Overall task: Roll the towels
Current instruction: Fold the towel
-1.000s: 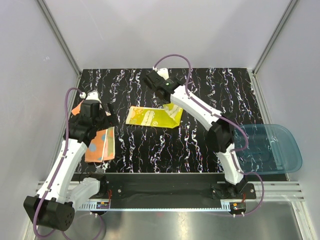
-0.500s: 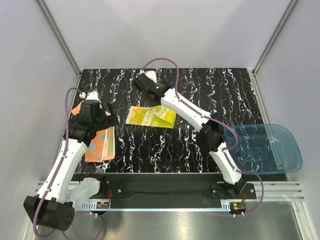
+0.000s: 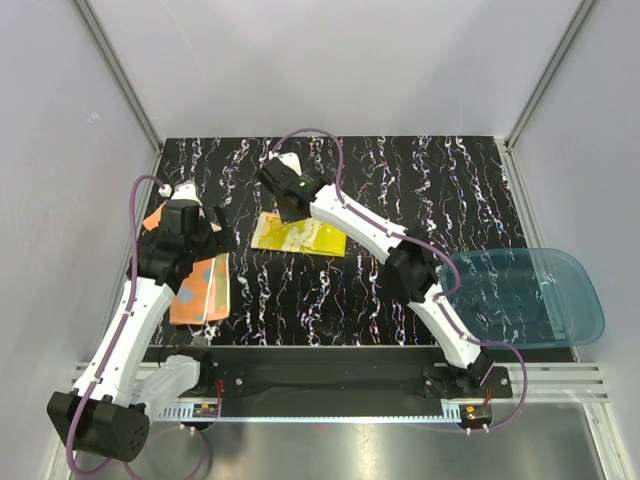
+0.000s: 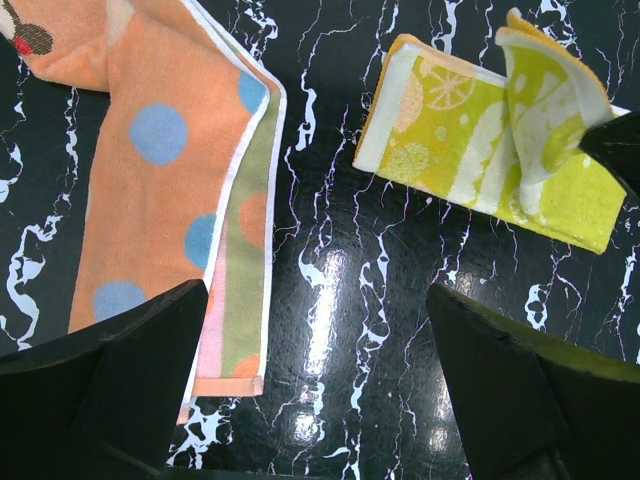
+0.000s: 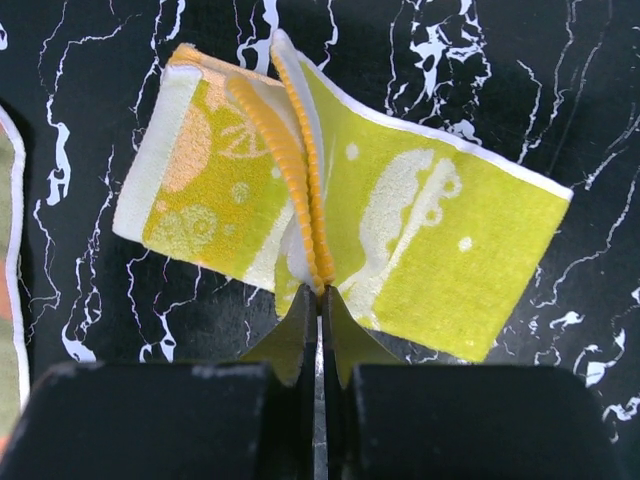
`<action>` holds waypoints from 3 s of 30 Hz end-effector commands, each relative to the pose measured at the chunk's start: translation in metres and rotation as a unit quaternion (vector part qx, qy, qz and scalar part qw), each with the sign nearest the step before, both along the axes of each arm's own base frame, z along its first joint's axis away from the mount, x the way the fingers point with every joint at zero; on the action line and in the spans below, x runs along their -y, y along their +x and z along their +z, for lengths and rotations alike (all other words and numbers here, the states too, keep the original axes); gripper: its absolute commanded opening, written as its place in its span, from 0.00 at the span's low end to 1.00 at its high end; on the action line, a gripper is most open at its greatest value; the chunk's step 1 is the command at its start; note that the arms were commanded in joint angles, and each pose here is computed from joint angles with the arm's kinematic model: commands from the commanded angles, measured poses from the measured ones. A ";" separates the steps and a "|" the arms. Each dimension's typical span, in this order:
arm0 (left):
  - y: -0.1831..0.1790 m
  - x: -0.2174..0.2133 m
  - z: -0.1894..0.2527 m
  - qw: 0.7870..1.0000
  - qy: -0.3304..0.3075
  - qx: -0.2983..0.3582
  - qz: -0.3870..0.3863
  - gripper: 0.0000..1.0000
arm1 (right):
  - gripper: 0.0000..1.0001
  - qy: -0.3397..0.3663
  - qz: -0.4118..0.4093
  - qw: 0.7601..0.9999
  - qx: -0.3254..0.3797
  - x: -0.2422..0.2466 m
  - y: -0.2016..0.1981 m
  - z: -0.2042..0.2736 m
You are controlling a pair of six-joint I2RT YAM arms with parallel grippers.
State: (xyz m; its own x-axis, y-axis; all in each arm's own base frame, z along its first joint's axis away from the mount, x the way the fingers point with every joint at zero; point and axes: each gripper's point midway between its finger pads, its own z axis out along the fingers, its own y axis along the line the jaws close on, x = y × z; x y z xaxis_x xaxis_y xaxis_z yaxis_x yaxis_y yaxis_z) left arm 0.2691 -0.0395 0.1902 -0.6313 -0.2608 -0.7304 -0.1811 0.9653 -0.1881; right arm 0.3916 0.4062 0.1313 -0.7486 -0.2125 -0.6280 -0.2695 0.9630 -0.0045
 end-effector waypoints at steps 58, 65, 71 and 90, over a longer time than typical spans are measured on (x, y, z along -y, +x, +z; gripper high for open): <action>0.104 0.055 -0.046 0.994 0.034 -0.104 -0.030 0.94 | 0.75 0.158 -0.086 0.970 -0.161 0.106 -0.023 -0.071; 0.137 0.069 -0.080 0.987 0.042 -0.145 -0.047 0.89 | 0.63 0.164 -0.083 0.963 -0.196 0.095 -0.017 -0.103; 0.151 0.080 -0.106 0.981 0.064 -0.174 -0.065 0.83 | 0.57 0.129 -0.104 0.965 -0.202 0.109 -0.021 -0.121; 0.163 0.097 -0.112 0.968 0.175 -0.156 -0.093 0.66 | 0.54 0.050 -0.120 0.966 -0.225 0.147 -0.048 -0.166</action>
